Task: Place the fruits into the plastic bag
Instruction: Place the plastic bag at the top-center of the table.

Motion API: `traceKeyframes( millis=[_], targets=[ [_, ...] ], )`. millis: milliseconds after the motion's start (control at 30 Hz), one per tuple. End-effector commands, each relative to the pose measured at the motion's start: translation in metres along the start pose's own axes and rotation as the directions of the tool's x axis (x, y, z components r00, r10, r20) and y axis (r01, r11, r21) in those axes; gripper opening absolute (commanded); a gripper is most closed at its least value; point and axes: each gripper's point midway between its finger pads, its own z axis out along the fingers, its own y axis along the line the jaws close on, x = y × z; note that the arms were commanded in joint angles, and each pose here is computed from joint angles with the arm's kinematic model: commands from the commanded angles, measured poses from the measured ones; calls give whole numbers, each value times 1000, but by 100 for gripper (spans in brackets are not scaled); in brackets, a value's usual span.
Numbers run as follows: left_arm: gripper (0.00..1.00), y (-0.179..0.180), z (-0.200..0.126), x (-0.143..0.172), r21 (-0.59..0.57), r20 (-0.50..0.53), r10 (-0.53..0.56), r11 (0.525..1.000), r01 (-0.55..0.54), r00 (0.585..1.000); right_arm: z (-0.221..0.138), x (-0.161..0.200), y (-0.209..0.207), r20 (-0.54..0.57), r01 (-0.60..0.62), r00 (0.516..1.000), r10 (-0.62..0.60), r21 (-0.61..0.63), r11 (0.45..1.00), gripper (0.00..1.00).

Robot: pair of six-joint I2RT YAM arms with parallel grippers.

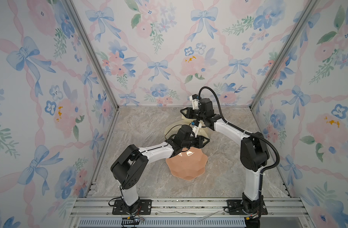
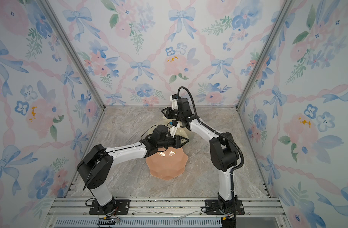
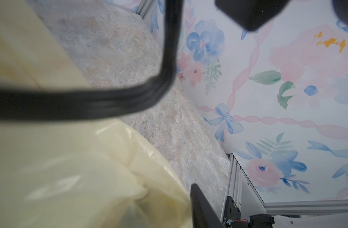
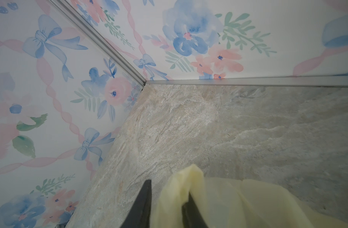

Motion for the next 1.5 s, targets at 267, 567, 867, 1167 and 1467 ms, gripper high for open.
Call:
traceKeyframes(
  millis=[267, 567, 867, 1167, 1467],
  targets=[
    [90, 0, -42, -38, -49, 121, 42, 998, -36, 992, -37, -24, 11, 52, 58, 997, -61, 49, 997, 81],
    [96, -5, -80, -51, -64, 182, 53, 997, -42, 982, -76, -40, 19, 72, 132, 987, -141, 114, 985, 96],
    [96, -11, -128, -61, -92, 260, 61, 995, -38, 964, -128, -51, 34, 98, 208, 969, -228, 182, 961, 96],
    [96, -9, -171, -65, -177, 307, 81, 984, -27, 948, -189, -27, 29, -79, 257, 966, -244, 325, 910, 96],
    [98, -3, -201, -63, -231, 342, 78, 973, 3, 936, -274, 21, -6, -326, 217, 945, -28, 559, 801, 96]
  ],
)
